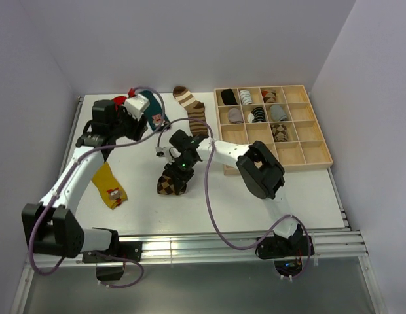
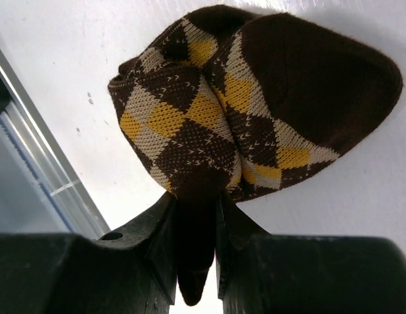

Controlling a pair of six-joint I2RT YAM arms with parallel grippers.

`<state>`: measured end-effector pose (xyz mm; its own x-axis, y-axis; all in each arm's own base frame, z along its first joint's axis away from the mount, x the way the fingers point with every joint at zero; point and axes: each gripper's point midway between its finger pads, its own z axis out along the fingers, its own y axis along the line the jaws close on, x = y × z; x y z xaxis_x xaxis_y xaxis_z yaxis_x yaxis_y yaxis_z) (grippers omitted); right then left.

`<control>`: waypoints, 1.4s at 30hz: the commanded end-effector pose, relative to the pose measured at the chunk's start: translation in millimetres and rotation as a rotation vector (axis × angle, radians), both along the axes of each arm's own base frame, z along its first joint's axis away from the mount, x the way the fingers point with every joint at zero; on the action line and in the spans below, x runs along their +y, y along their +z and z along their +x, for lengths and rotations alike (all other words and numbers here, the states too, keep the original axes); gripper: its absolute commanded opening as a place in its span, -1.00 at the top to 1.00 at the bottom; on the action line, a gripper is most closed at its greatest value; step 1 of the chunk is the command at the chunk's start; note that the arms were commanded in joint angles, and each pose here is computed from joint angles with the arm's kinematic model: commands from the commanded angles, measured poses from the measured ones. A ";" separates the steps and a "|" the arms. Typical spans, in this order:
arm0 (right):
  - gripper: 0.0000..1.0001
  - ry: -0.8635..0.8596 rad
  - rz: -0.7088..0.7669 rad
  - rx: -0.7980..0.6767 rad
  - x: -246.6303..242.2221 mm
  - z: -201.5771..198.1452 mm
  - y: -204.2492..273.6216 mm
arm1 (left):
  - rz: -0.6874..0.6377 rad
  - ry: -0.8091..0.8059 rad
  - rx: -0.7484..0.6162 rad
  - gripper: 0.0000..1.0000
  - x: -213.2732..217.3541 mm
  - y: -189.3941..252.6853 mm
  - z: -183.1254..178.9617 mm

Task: Roll the socks
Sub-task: Roll the sock at the center of the board.

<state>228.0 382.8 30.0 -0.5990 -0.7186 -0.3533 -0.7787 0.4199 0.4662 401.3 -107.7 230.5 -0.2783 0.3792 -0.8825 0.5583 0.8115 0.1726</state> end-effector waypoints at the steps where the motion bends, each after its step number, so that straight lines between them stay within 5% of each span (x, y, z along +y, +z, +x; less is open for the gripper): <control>1: 0.95 0.016 -0.118 0.070 -16.2 -5.8 -20.0 | 0.115 -0.148 -0.025 -0.13 -5.8 -19.2 -28.1; 8: 0.93 -0.005 -0.184 0.109 -13.8 1.5 -29.7 | 0.389 -0.458 -0.027 -0.18 -28.4 -89.2 -113.8; 14: 0.88 -0.010 -0.177 0.158 -13.5 2.4 -32.7 | 0.391 -0.616 -0.026 -0.37 -58.2 -116.4 -154.7; 33: 0.74 -0.008 -0.166 0.191 -14.6 3.3 -40.3 | 0.354 -0.720 0.040 -0.54 -103.1 -167.9 -160.1; 39: 0.67 -0.013 -0.150 0.188 -15.8 4.8 -40.4 | 0.357 -0.718 0.086 -0.44 -104.2 -181.4 -158.2; 42: 0.63 -0.019 -0.146 0.186 -17.2 6.1 -41.4 | 0.347 -0.723 0.128 -0.21 -107.7 -185.4 -158.6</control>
<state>233.5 388.1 28.9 -0.6653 -0.7180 -0.2047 -0.6628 0.4419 0.6045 235.2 -197.7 34.6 0.0342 0.7903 -0.6118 0.9549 0.1548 0.2534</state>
